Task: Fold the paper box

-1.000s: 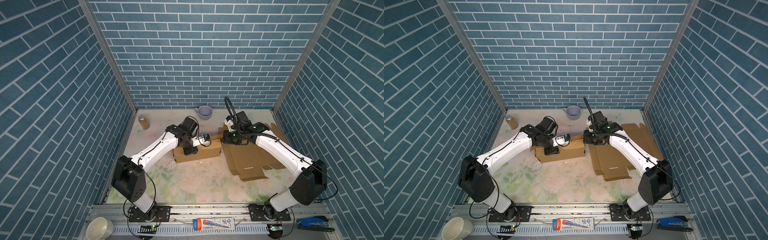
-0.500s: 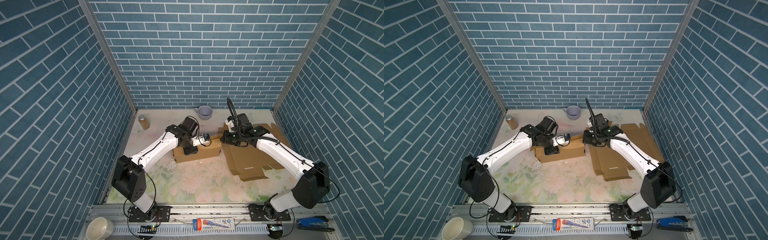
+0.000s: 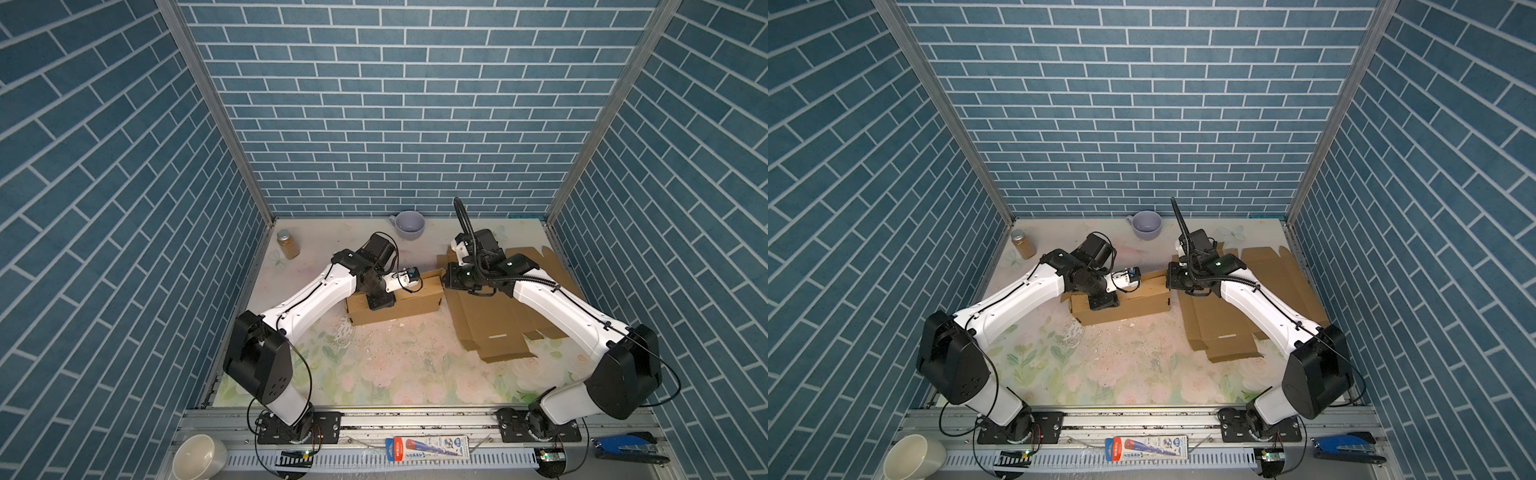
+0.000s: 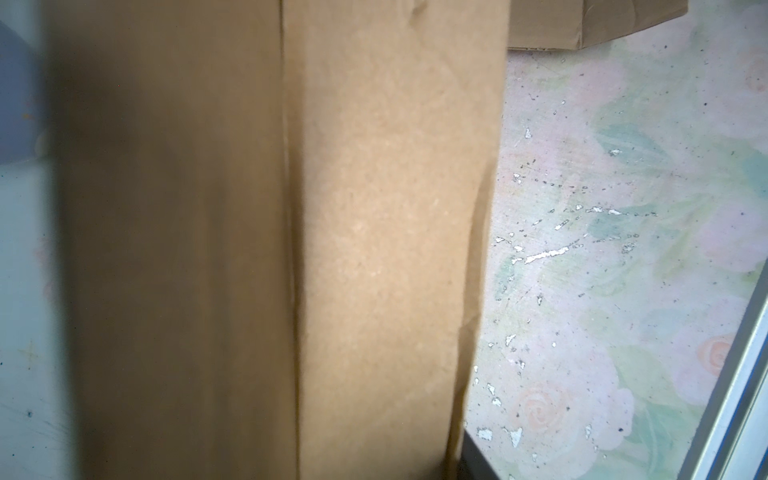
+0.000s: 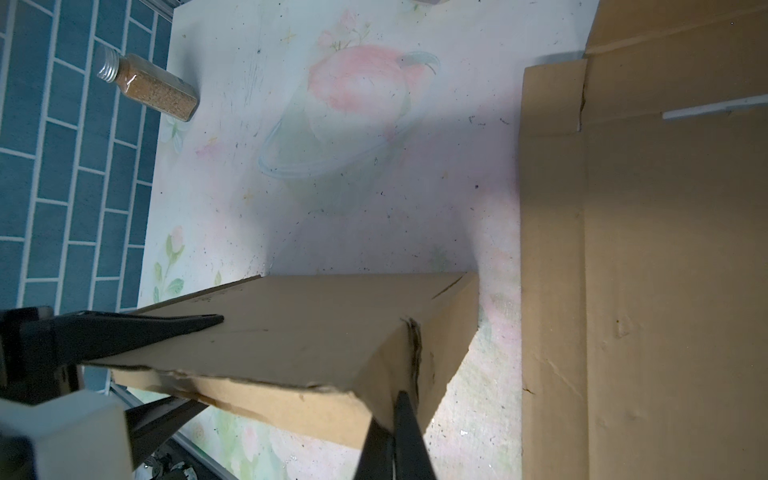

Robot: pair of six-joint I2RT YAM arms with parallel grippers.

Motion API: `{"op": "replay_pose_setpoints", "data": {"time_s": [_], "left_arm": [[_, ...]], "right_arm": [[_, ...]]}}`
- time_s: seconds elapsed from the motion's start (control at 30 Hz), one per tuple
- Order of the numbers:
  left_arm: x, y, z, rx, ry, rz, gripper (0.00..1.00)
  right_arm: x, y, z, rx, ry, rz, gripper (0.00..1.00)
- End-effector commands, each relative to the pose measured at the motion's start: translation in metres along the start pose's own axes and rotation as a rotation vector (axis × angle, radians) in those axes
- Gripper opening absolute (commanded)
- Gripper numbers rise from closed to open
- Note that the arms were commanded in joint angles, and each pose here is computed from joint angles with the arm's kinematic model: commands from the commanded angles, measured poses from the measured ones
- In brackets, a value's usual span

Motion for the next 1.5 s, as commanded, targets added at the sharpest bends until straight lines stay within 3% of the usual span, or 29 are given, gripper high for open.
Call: {"op": "replay_pose_setpoints", "data": {"time_s": [0.0,0.3,0.43,0.73,1.1,1.47], "left_arm": [[0.029,0.011,-0.017,-0.025,0.109,0.048,0.29],[0.03,0.011,-0.016,-0.031,0.102,0.049,0.3],[0.03,0.01,-0.014,-0.033,0.094,0.049,0.32],[0.017,0.007,0.002,-0.044,-0.005,0.053,0.47],[-0.018,-0.011,0.01,-0.058,-0.073,-0.061,0.64],[-0.08,-0.019,0.024,-0.116,-0.23,-0.217,0.72]], "right_arm": [[0.021,0.039,-0.024,0.013,0.086,0.152,0.0],[0.022,0.036,-0.011,0.057,0.01,0.127,0.0],[0.027,0.042,-0.022,0.027,0.067,0.162,0.0],[0.031,0.047,-0.032,0.022,0.117,0.169,0.0],[0.029,0.047,-0.034,0.031,0.136,0.17,0.0],[0.023,0.04,-0.029,0.034,0.13,0.156,0.0]]}}
Point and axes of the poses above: each gripper's point midway between its finger pads, its own x axis out along the fingers, its own z axis along the line the jaws close on, y = z × x, the point moved 3 cm from there along -x, back along the fingers, and after that the axes turned 4 degrees about -x, right-handed, at the moved point
